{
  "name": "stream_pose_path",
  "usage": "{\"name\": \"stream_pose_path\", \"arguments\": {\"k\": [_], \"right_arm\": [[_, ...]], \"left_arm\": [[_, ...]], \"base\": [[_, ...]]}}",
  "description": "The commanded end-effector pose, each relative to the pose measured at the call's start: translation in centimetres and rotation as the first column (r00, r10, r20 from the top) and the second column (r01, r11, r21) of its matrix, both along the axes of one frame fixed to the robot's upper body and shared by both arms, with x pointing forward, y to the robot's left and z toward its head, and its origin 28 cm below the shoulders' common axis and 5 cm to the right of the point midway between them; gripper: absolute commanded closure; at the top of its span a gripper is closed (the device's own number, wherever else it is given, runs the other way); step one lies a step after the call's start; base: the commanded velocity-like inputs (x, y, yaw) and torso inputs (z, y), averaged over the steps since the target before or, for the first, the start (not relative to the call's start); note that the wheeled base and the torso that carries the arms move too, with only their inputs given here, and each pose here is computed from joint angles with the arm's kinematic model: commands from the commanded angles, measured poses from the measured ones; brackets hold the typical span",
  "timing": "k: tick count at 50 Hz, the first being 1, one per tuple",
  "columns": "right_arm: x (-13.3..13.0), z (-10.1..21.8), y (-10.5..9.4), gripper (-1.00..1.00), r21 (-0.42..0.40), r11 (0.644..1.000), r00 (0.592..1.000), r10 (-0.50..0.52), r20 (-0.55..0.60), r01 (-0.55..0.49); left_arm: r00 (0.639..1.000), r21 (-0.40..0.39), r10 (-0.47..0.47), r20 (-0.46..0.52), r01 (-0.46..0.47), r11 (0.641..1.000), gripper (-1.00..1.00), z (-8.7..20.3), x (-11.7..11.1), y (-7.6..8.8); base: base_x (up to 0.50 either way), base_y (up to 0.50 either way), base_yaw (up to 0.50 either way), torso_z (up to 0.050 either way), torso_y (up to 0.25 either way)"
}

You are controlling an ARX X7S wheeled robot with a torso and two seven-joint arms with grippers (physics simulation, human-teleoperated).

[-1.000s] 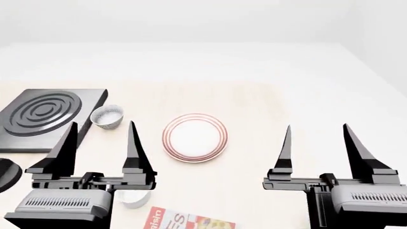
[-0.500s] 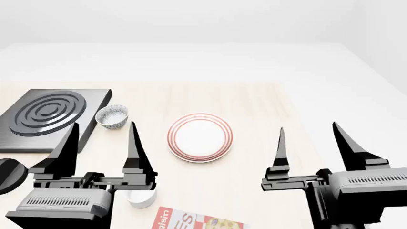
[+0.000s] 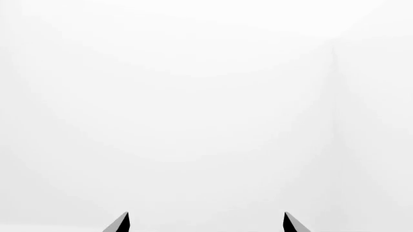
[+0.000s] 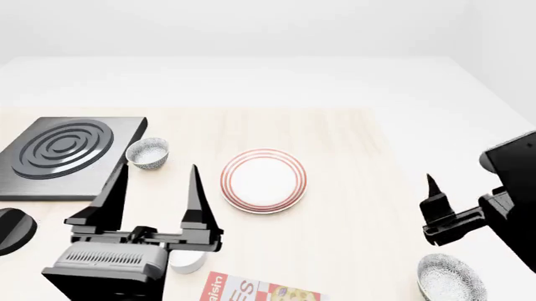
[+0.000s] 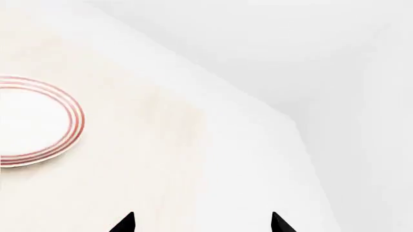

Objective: Pick the akita bowl next to the cookies box and place it on the plate.

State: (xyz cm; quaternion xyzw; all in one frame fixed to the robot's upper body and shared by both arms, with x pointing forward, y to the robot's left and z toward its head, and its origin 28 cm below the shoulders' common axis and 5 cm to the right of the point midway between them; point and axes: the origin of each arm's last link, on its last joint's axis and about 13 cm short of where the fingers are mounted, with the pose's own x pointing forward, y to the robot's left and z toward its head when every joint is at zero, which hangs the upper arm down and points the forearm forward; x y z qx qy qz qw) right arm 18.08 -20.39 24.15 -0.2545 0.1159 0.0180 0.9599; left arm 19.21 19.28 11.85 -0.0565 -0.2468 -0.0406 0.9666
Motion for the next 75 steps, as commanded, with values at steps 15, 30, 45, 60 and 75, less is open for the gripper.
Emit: {"name": "stream_pose_path", "arguments": {"k": [15,30,45,60,75], "right_arm": [[-3.7,3.0,-6.4,-1.00,0.060,0.980,0.817,-0.125,-0.563,0.192],[-2.6,1.5,-6.1,-1.00,0.175,0.969,0.837,-0.052,-0.544,0.174],[-1.2,-0.6,-7.9,-1.00,0.187,0.937,0.849,-0.168,-0.501,0.295],[-1.8,-5.2,-8.2,-1.00,0.166,0.931,0.793,-0.174,-0.584,0.326],[-0.9,-7.3,-8.0,-1.00,0.162,0.932,0.763,-0.157,-0.627,0.325]], "left_arm": [[1.000,-0.009,0.017,-0.004,-0.017,1.000,-1.00,-0.2,0.3,0.1],[1.000,-0.009,0.021,-0.020,-0.021,1.000,-1.00,-0.4,0.3,0.4],[0.999,0.003,0.022,-0.027,-0.021,1.000,-1.00,-0.6,0.3,0.6],[0.999,0.007,0.029,-0.035,-0.029,1.000,-1.00,-0.8,0.1,0.7],[0.998,0.005,0.037,-0.044,-0.037,0.999,-1.00,-1.0,-0.1,0.8]], "base": [[0.00,0.00,0.00,0.000,0.000],[0.00,0.00,0.00,0.000,0.000],[0.00,0.00,0.00,0.000,0.000],[0.00,0.00,0.00,0.000,0.000],[0.00,0.00,0.00,0.000,0.000]]}}
